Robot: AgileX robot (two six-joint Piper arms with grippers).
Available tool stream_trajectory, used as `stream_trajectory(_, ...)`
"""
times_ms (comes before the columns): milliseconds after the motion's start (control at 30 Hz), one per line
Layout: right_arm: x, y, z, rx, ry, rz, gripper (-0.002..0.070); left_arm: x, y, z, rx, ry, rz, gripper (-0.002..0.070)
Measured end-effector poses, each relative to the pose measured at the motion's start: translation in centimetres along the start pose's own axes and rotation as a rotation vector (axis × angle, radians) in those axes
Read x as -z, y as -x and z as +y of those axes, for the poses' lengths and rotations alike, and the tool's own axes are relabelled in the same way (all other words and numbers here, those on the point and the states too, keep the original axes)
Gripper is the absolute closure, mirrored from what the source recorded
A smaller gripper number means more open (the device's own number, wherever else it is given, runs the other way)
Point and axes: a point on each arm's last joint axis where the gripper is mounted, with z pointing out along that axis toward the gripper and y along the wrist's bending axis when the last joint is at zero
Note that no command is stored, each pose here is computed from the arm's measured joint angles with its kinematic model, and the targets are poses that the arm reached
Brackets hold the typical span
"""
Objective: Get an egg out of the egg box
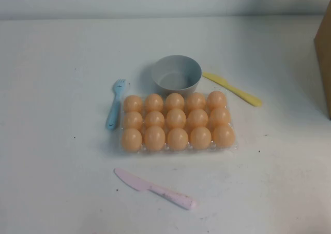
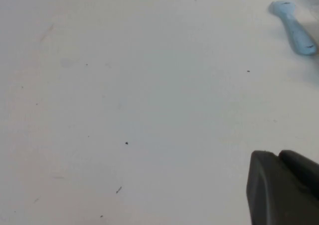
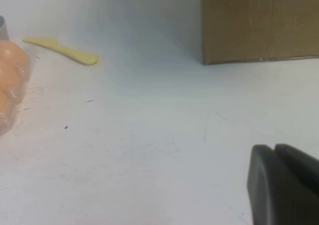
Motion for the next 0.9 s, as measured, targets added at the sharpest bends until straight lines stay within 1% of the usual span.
stream_trajectory(767,0.00,0.00,0.00,0.000,0.000,0.000,0.0694,0.00,0.02,-0.01,0.002,-0.001,-0.003,0.0678)
stream_trajectory(833,0.00,0.00,0.00,0.000,0.000,0.000,0.0694,0.00,0.17,-0.07,0.033,-0.008,-0.019,0.0678)
stream_trajectory(900,0.00,0.00,0.00,0.000,0.000,0.000,0.0694,0.01,0.47,-0.19,0.112,-0.024,-0.050,0.0678)
